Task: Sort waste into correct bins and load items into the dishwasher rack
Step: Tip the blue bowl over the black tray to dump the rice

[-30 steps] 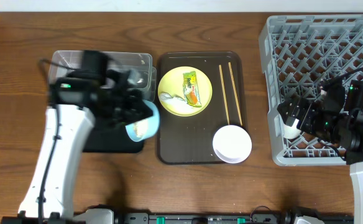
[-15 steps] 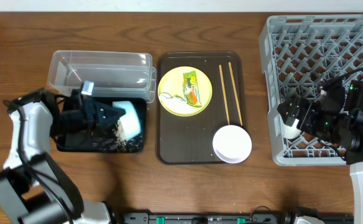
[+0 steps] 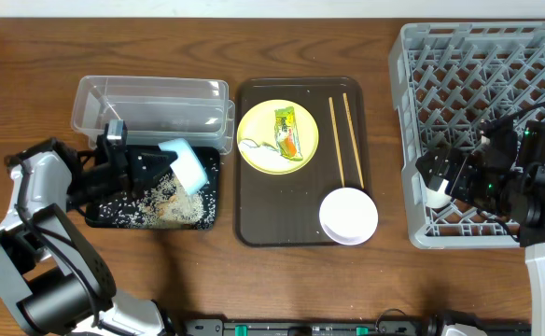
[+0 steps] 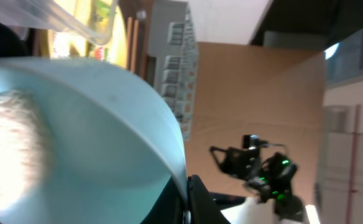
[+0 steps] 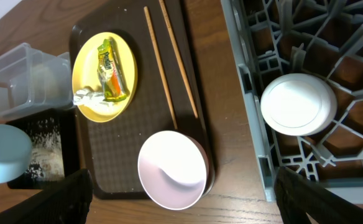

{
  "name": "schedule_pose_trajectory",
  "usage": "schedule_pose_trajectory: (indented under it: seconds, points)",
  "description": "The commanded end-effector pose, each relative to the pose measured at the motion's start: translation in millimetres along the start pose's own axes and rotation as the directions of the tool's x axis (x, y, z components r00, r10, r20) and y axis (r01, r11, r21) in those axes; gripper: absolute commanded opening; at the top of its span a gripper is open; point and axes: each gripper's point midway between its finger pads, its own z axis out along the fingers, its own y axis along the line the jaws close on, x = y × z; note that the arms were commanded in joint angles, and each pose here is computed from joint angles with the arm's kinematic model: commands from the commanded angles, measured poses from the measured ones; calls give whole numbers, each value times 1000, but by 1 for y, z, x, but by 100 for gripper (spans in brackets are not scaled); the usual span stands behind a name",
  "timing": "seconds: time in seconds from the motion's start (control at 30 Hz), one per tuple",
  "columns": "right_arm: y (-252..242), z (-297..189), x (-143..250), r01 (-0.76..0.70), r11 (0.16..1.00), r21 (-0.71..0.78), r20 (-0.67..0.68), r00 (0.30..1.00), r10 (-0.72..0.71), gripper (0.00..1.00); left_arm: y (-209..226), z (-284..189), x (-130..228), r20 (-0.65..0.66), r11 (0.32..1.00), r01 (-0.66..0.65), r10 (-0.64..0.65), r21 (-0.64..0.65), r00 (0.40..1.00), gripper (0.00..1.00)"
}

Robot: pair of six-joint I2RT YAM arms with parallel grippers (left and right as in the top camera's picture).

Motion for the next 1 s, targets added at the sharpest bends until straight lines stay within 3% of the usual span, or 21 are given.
schedule_pose_trajectory:
  seconds: [0.0,0.1,0.2,0.27,0.33,0.43,0.53,0.67,0.97]
  points:
    - [6,-4,-2,31,999,-12,9,999,-31,91,-10,-3,-8,42,995,-68,65,67,997,6]
    - [6,-4,-4,33,999,-14,14,999,-33,91,-5,-2,-5,25,999,21,-22,50,999,6]
    - [6,-4,-3,32,999,-13,12,999,-32,91,5,-1,-6,11,999,-45,45,0,999,6]
    - [6,-4,-3,33,999,-14,14,999,-33,91,0,-1,-3,13,998,55,-55,29,998,6]
    - [6,-4,-3,32,999,-13,10,999,-31,91,-3,0,-4,19,998,-51,51,44,999,6]
    - [6,-4,-4,33,999,-14,14,999,-33,91,-6,2,6,-9,997,60,-59,44,998,6]
    - [6,-4,-3,33,999,-13,14,999,-33,91,-7,7,12,-31,996,-76,77,37,997,6]
    - [7,-4,-5,35,999,-16,19,999,-35,91,-12,2,5,1,996,55,-55,64,998,6]
    - [7,-4,-6,41,999,-16,23,999,-41,91,-8,9,26,-81,999,-19,16,-39,997,6]
